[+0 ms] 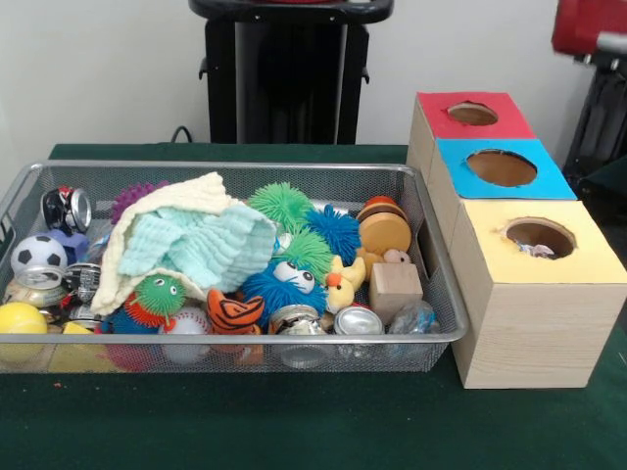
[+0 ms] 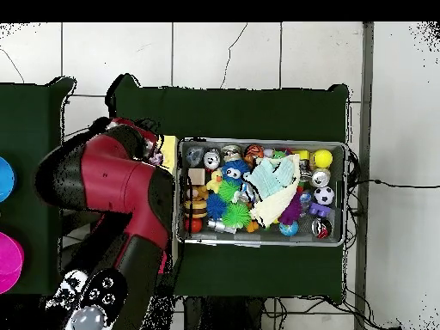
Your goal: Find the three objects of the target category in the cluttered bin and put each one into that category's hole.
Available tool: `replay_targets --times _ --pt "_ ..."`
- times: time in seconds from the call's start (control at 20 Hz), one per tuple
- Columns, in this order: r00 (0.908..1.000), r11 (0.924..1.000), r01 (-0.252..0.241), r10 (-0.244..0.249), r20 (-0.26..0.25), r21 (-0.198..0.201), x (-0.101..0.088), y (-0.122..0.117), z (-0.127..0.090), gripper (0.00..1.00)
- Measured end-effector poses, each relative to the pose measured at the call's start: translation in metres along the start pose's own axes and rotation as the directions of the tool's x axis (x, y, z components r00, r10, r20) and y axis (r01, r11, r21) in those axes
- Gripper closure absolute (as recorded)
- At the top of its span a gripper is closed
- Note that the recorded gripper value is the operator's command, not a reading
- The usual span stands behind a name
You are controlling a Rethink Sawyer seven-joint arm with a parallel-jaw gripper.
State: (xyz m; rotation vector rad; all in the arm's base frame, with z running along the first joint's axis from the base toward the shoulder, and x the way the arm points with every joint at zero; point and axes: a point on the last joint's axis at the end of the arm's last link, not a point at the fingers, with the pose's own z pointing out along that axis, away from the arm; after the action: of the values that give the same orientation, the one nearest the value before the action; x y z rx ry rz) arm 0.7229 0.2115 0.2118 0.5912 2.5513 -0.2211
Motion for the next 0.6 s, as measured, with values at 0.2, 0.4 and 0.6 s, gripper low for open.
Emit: replay_targets --times 0.2,0.4,0.6 --pt "0.9984 0.9999 -0.008 0.008 0.057 -0.009 -0.028 -0.007 -0.032 1.0" --pt "0.9962 0.9998 -0.012 0.013 0.086 -0.018 -0.042 -0.012 -0.051 1.0" --pt "0.9952 0.9997 -0.009 0.012 0.097 -0.025 -0.047 -0.013 -0.06 1.0"
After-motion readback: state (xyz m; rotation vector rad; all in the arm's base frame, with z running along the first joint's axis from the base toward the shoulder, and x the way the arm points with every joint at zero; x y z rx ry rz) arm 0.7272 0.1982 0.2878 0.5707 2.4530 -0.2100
